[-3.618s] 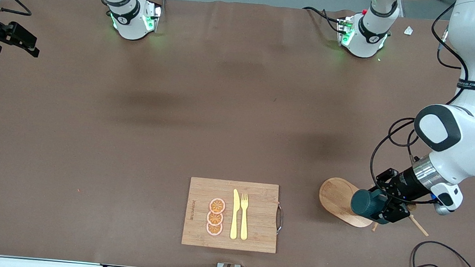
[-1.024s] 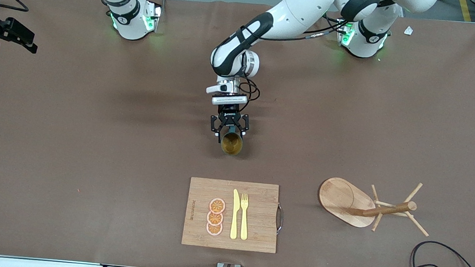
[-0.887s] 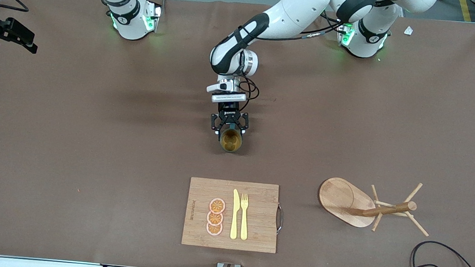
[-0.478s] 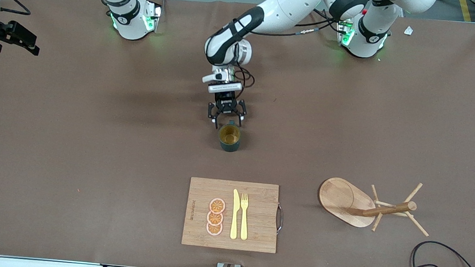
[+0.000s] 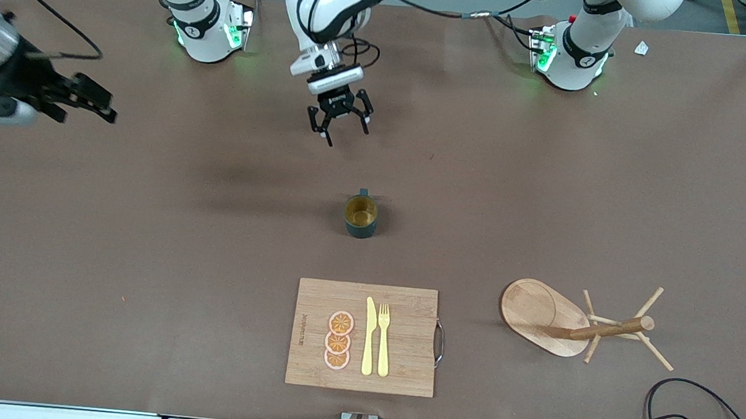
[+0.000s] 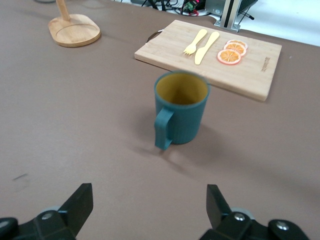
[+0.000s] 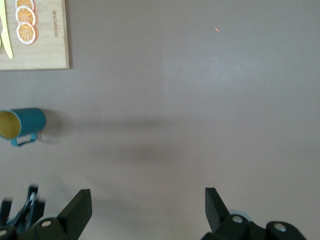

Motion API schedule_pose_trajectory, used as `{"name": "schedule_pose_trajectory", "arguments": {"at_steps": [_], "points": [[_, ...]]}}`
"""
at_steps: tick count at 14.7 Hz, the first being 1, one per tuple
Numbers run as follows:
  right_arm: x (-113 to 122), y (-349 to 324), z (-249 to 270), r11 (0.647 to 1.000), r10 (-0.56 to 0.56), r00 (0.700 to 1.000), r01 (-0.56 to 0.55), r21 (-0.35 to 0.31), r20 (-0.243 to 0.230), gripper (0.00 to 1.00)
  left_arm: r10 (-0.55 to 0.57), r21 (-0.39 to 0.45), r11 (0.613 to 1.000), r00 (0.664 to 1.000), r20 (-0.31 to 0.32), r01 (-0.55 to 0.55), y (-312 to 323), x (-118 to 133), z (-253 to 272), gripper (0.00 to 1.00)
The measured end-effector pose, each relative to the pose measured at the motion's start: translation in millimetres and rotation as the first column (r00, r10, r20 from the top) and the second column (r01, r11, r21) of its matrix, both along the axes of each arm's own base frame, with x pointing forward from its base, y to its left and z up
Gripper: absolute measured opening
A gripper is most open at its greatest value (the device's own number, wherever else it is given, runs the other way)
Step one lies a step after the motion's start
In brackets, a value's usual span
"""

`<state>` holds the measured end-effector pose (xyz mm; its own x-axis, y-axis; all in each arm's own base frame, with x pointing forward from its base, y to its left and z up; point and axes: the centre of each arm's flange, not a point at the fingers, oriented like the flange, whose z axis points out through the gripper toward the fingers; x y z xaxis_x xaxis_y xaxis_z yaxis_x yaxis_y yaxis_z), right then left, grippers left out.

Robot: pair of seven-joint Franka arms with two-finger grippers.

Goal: Transfer cup from left to right arm and place
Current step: 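Raise the left gripper away while the right gripper reaches the mug, then lower the right gripper to the mug while the left gripper withdraws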

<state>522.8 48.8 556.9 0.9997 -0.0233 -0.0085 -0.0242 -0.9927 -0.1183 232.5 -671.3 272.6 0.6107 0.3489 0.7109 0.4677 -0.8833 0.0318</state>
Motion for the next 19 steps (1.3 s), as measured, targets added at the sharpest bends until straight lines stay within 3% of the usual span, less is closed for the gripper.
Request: {"name": "schedule_pose_trajectory", "arguments": {"at_steps": [2,6,10,12,14,16,19], "points": [[4.9,30.4,-33.7,0.999,-0.035,0.999,0.035,0.0,0.018,1.0,0.012,-0.058,0.998,0.995,-0.101,-0.018,2.8,38.8,84.7,1.0],[11.5,87.3,-84.4,0.996,-0.094,0.995,0.094,0.003,0.034,1.0,0.006,-0.107,0.994,0.967,-0.254,-0.035,82.1,157.4,207.5,1.0],[14.7,148.6,-115.4,0.984,-0.18,0.982,0.179,0.02,0.053,1.0,-0.014,-0.08,0.997,0.925,-0.381,-0.018,181.4,262.3,236.1,1.0],[11.0,191.3,-136.1,0.973,-0.23,0.972,0.228,0.032,0.055,1.0,-0.068,-0.076,0.996,0.884,-0.463,0.037,231.2,304.2,238.5,1.0],[6.7,231.1,-159.9,0.958,-0.286,0.957,0.284,0.04,0.048,1.0,-0.148,-0.11,0.988,0.838,-0.526,0.105,284.8,336.4,255.1,1.0],[5.5,262.7,-183.1,0.944,-0.327,0.943,0.325,0.054,0.052,1.0,-0.181,-0.155,0.981,0.816,-0.548,0.113,346.1,361.2,281.5,1.0],[10.2,296.9,-214.1,0.935,-0.353,0.935,0.351,0.049,0.042,1.0,-0.248,-0.181,0.968,0.767,-0.592,0.173,440.5,380.3,316.7,1.0]]}}
